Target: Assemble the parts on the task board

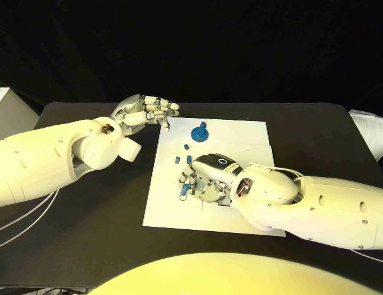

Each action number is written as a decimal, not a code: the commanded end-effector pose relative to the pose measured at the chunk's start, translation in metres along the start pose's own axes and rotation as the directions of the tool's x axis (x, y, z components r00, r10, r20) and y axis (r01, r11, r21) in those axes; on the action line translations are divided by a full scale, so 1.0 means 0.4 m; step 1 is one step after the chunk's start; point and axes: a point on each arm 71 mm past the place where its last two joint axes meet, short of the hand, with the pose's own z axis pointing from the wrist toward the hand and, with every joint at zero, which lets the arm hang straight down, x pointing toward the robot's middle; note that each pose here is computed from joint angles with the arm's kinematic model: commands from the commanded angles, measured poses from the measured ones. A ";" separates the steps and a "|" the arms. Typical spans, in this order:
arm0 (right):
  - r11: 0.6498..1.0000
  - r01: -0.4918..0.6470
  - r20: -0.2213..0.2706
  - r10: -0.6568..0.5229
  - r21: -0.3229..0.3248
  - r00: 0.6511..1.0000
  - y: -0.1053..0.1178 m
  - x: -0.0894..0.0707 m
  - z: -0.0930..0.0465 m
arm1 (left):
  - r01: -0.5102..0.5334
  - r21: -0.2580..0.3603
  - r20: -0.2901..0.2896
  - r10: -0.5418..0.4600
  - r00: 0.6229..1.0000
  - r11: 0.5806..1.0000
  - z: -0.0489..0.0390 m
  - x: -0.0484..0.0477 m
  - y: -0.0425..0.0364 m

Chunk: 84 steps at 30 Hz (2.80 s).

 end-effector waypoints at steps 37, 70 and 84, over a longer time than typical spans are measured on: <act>0.999 0.040 -0.043 -0.040 -0.012 0.998 -0.001 0.047 0.014 | 0.014 0.000 -0.017 -0.014 1.000 1.000 0.000 0.004 0.000; 0.999 0.007 -0.054 -0.009 -0.032 0.999 -0.003 0.058 0.016 | 0.013 -0.006 -0.014 -0.013 1.000 1.000 -0.001 0.001 0.001; 1.000 -0.005 0.027 0.005 -0.013 1.000 -0.007 0.042 0.010 | 0.013 -0.009 -0.013 -0.013 1.000 1.000 -0.002 0.000 0.002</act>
